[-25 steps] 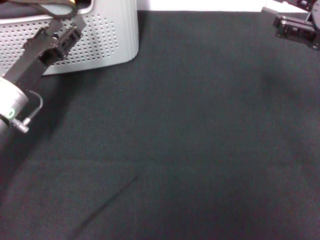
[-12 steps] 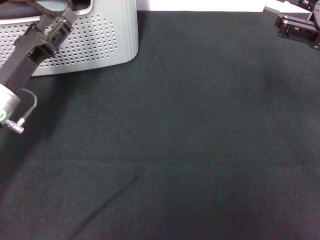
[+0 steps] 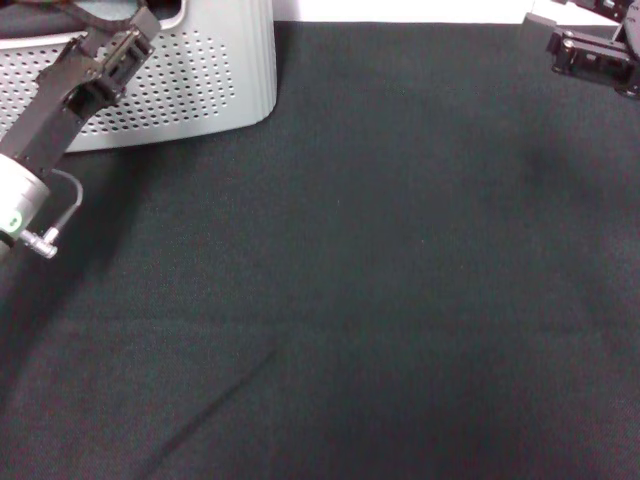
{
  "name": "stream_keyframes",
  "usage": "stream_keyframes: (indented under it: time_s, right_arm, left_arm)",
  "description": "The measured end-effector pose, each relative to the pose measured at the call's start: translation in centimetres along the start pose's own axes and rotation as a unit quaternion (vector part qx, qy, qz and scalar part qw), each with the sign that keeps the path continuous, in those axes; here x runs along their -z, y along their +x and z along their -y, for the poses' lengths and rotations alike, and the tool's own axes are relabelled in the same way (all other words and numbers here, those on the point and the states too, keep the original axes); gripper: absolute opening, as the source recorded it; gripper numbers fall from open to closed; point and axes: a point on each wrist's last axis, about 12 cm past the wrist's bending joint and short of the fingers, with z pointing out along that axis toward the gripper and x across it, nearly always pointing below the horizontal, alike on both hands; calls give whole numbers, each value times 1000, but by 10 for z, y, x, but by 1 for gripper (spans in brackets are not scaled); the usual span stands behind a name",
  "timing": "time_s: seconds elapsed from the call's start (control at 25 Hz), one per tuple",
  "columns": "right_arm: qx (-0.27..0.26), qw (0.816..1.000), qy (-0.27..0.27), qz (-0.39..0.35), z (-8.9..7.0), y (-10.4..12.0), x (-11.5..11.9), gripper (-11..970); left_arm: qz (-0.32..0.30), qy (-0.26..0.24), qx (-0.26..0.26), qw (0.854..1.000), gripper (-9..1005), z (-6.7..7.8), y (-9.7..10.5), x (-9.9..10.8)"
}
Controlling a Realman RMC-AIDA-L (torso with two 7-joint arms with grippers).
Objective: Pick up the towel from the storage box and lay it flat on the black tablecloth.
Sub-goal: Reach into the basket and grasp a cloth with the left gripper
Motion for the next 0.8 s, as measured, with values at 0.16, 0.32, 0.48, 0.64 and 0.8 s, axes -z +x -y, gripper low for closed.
stream_keyframes:
  time_s: [0.16, 0.32, 0.48, 0.64, 0.8]
  right_arm:
    - [-1, 1000, 1, 1, 0, 0, 1, 871]
    - [-1, 1000, 1, 1, 0, 1, 0, 870]
    - [-1, 1000, 1, 1, 0, 1, 1, 868]
    - [-2, 1000, 2, 0, -1, 1, 1, 867]
    - [-3, 1000, 1, 1, -1, 2, 1, 865]
  left_arm:
    - [2, 2, 3, 1000, 762, 1, 0, -3]
    - [9, -4, 9, 1000, 753, 0, -1, -3]
    - [15, -8, 12, 1000, 641, -1, -2, -3]
    - [15, -9, 13, 1000, 512, -1, -2, -2]
    - [29, -20, 21, 999, 434, -3, -3, -2]
